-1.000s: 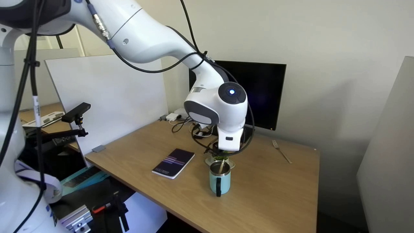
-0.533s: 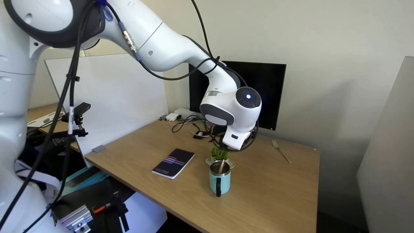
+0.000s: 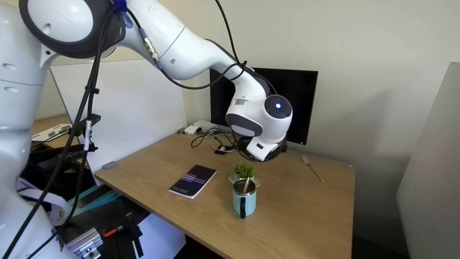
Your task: Take the pen from the cup and put it on the table
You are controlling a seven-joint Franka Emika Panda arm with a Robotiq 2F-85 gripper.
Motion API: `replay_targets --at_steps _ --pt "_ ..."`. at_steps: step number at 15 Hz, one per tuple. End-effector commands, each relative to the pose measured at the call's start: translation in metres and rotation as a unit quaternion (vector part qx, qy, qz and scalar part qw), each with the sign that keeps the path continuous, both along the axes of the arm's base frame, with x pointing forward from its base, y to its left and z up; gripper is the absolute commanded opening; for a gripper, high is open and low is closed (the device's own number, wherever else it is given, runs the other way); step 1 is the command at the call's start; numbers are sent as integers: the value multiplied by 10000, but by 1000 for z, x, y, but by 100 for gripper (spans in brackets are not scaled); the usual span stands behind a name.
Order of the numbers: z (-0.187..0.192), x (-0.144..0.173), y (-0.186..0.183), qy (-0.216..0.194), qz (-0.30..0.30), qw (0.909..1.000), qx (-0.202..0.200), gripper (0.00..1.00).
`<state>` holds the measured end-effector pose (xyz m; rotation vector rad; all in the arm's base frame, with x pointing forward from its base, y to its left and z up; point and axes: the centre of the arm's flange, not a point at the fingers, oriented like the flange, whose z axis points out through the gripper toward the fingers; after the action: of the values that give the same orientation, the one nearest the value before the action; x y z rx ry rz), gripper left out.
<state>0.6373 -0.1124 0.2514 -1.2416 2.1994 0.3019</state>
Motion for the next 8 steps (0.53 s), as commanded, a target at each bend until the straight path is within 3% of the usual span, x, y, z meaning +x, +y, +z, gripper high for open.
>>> replay_targets --at_steps 1,8 --pt "6 -10 -3 -1 -344 9992 224 100" --pt "-6 -47 1 183 -611 9968 491 100"
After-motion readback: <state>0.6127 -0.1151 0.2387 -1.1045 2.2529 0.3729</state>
